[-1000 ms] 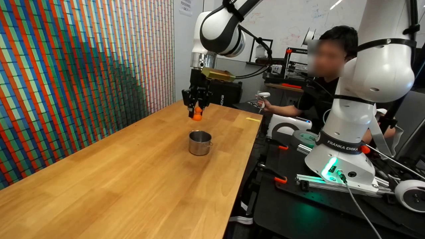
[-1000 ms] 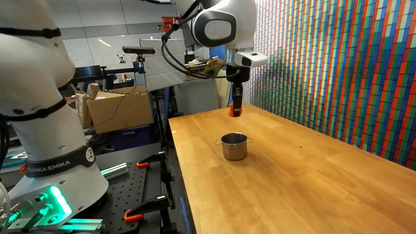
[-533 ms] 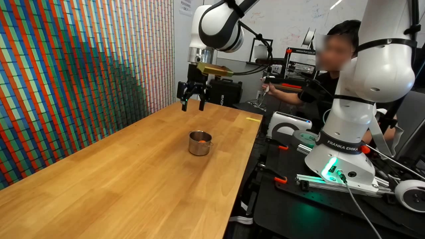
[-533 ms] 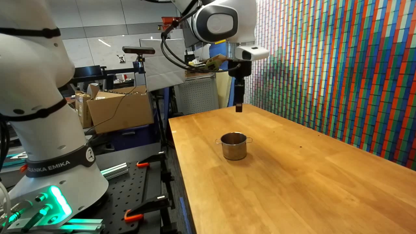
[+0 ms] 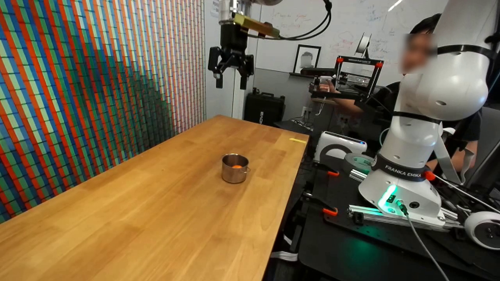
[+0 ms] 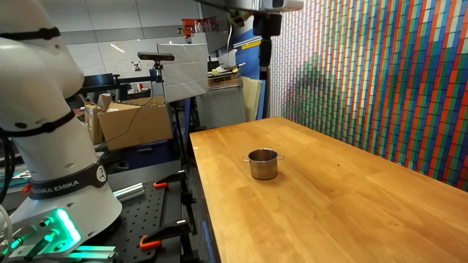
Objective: Put the orange rubber duck in the pot
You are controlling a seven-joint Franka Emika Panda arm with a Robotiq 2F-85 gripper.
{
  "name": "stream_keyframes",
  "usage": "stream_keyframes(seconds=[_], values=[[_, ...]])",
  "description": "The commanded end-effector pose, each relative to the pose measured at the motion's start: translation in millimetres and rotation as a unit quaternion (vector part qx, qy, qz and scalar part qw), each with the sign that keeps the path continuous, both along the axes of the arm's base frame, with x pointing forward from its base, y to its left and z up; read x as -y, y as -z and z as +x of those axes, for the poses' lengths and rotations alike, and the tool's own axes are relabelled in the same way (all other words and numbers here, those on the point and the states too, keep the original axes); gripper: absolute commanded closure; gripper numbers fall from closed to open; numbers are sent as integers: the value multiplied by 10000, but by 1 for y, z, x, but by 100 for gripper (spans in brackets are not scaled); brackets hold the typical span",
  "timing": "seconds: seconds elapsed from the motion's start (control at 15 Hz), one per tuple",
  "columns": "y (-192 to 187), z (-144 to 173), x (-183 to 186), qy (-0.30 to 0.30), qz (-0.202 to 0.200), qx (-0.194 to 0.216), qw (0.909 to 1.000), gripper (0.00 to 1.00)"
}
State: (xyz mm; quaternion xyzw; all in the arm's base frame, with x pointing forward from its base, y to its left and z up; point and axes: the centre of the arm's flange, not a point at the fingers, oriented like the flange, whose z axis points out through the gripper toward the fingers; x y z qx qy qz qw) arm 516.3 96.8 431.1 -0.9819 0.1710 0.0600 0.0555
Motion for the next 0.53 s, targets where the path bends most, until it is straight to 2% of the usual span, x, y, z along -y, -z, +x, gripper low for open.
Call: stream_keyframes(seconds=[0.0, 0.2, 0.27, 0.47], values=[[-64, 10, 0, -626, 45, -279, 9976, 0], [-89, 9, -5, -931, -29, -318, 9951, 0], [-69, -2, -5, -695, 58, -254, 9972, 0], [-79, -2, -5, -799, 26, -263, 9965, 0]])
